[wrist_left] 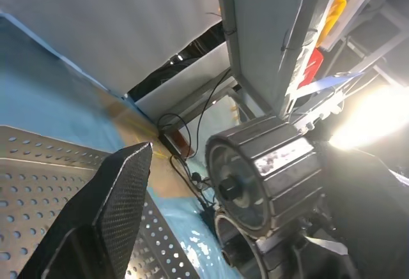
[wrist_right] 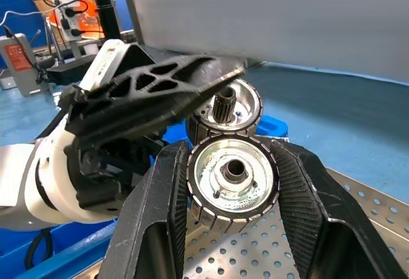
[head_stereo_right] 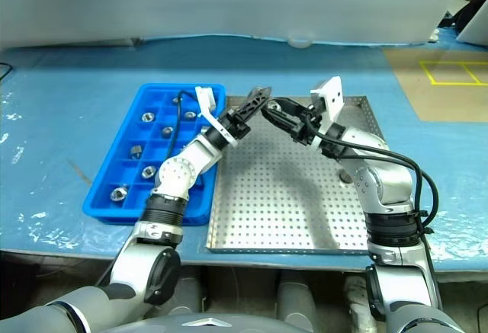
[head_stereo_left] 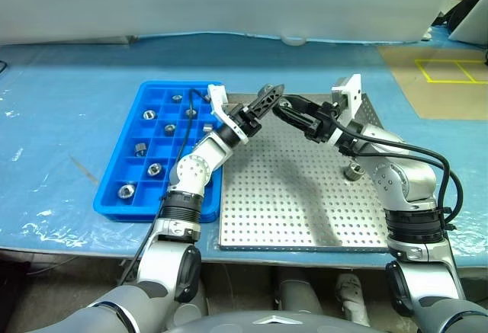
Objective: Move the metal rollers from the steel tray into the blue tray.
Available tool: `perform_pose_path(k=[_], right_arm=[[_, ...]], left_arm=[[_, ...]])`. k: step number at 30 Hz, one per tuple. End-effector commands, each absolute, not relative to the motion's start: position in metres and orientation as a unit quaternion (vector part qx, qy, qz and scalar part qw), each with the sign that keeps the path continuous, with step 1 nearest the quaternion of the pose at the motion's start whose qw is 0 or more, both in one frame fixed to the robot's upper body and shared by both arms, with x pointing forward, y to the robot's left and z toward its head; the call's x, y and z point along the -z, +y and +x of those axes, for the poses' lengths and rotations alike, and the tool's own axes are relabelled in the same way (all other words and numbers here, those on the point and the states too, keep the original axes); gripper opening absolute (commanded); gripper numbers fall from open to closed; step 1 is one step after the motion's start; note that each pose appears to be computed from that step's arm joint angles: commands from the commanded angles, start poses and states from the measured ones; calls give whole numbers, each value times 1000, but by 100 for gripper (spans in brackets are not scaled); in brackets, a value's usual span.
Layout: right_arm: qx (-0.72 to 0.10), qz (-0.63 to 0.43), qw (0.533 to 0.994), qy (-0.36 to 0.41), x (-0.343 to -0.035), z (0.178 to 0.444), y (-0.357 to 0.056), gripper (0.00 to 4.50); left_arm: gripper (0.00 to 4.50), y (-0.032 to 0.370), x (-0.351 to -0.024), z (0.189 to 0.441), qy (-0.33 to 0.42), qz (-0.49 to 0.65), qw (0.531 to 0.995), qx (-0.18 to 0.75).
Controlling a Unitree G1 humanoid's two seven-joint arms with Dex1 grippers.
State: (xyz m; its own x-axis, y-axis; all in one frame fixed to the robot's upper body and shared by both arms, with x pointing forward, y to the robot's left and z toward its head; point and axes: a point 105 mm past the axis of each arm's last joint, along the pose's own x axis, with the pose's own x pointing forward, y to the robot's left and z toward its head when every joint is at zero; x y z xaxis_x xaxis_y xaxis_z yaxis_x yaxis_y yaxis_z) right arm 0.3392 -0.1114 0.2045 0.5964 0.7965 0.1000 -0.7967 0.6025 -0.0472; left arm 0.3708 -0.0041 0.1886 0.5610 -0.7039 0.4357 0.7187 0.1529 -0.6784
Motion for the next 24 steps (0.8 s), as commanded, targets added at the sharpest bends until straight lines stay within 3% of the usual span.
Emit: perform_pose_path(k=[1, 7, 8, 12, 17, 24], right_arm=[[-464, -13, 880, -101, -230, 331, -103, 161], [-463, -17, 880, -100, -229, 331, -103, 161], [-463, -17, 881, -101, -229, 332, -103, 161], [-461, -20, 881, -102, -229, 332, -103, 161], [-461, -20, 881, -105, -231, 333, -103, 161], [-454, -12, 884, -113, -234, 334, -104, 161]], left_arm=[[364, -16, -215, 368, -49, -469, 737, 485], [172, -11, -222, 367, -68, -484, 723, 489], [156, -12, -221, 366, -67, -480, 724, 491], [156, -14, -214, 371, -52, -473, 739, 476], [156, -18, -218, 363, -43, -491, 715, 496], [156, -6, -222, 376, -48, -524, 714, 462]])
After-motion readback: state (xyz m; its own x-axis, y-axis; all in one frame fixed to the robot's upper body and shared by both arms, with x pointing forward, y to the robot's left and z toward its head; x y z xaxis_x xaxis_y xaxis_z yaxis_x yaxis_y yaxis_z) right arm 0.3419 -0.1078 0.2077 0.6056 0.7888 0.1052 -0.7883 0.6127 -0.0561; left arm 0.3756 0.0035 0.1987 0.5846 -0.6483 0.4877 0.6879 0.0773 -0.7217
